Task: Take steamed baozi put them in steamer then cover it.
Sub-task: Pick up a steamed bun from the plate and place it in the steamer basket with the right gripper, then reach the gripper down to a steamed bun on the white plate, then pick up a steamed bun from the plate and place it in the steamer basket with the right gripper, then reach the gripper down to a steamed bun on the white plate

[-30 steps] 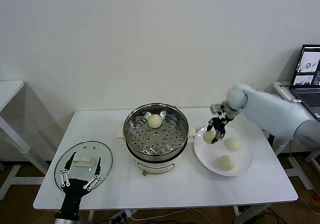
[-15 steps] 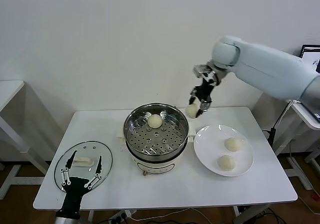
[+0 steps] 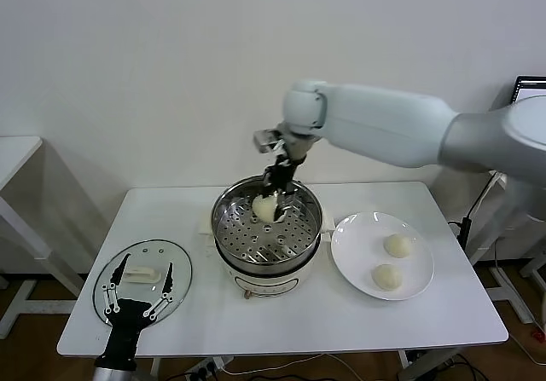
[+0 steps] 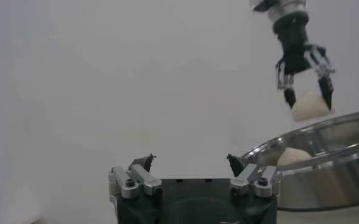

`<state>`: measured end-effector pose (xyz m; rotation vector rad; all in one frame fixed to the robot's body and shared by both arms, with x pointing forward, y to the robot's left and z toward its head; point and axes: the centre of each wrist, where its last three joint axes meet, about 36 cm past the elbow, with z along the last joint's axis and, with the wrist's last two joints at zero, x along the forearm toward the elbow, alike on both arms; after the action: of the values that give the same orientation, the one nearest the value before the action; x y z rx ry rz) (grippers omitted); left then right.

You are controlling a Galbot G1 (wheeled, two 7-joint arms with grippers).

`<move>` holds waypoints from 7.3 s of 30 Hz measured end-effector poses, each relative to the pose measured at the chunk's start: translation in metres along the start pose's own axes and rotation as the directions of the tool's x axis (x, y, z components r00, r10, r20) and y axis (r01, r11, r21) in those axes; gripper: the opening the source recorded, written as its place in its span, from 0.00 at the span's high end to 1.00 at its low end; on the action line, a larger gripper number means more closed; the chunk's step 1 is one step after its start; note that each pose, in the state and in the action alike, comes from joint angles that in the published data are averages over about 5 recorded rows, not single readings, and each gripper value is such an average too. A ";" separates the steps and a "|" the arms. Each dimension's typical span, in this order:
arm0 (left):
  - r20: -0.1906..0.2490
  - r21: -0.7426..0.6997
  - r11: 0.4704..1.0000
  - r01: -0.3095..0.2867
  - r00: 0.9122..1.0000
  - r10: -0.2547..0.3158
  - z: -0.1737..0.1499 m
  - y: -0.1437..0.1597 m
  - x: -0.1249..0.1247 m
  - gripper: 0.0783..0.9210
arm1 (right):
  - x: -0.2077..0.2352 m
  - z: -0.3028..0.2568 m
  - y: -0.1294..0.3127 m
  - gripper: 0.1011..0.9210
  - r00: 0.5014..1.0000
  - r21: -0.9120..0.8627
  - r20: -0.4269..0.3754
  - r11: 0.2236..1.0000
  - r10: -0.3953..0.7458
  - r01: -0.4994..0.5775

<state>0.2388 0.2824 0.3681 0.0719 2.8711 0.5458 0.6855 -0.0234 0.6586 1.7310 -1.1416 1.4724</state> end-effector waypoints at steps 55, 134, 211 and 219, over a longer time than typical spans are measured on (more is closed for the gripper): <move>0.003 -0.003 1.000 -0.009 1.000 0.009 0.000 -0.002 0.000 0.12 | 0.066 0.200 0.104 0.12 0.996 -0.121 -0.090 0.993 0.009 -0.020; 0.000 -0.017 1.000 -0.006 1.000 0.006 0.003 0.001 0.003 0.12 | 0.068 0.027 0.062 0.32 0.986 0.773 -0.136 0.633 0.094 0.047; -0.004 -0.032 0.999 0.005 1.000 -0.005 0.001 0.006 0.001 0.12 | 0.025 0.370 0.164 0.12 0.987 -0.299 -0.138 0.947 0.082 -0.120; -0.011 -0.044 0.999 0.010 1.000 -0.010 0.001 0.011 0.003 0.12 | -0.026 0.398 0.182 0.12 0.989 -0.399 -0.138 0.910 0.058 -0.109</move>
<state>0.2366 0.2931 0.3706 0.0475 2.8669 0.6096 0.7099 -0.4422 0.5321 1.3021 -1.3569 1.2592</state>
